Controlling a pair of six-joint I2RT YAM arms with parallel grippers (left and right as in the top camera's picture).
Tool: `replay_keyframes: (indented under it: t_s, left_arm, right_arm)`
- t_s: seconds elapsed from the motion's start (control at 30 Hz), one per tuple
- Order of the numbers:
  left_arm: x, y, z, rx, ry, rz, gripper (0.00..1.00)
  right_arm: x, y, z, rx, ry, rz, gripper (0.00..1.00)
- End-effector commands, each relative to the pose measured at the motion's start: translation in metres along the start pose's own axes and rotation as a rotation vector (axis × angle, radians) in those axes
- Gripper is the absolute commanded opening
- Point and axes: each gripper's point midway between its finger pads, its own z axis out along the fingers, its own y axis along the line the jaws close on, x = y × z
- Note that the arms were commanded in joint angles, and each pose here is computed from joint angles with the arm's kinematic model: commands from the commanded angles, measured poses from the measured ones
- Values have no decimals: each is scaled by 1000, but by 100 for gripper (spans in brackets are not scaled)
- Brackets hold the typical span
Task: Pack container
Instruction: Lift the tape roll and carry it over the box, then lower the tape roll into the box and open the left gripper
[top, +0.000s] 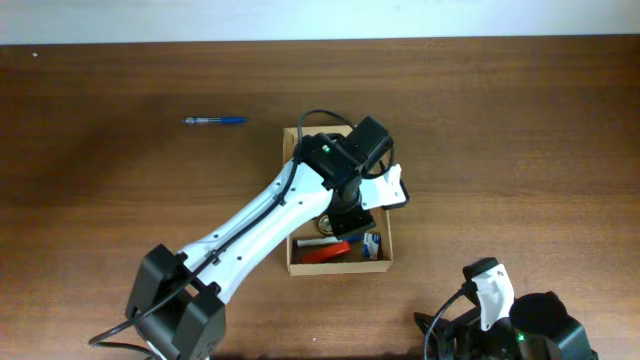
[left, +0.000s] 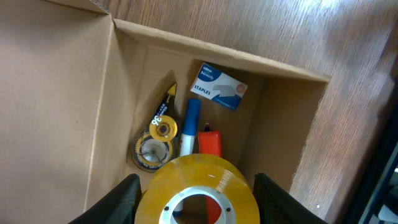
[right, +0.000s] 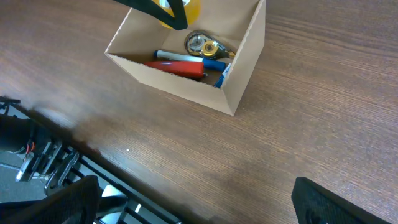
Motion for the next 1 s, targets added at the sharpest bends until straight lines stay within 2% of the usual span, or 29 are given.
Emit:
replay_keyframes:
  t_s: [0.0,0.17,0.97]
  left_arm:
    - [-3,-2,2,20,-28,33,38]
    - [-11,-5,19,48,-92,42,38]
    - [-1,1,76,6,-149,54,40]
  right_arm:
    - [1,2,2,-9,9,-8,99]
    - [1,2,2,-9,9,-8,99]
    - [1,2,2,-9,9,-8,99]
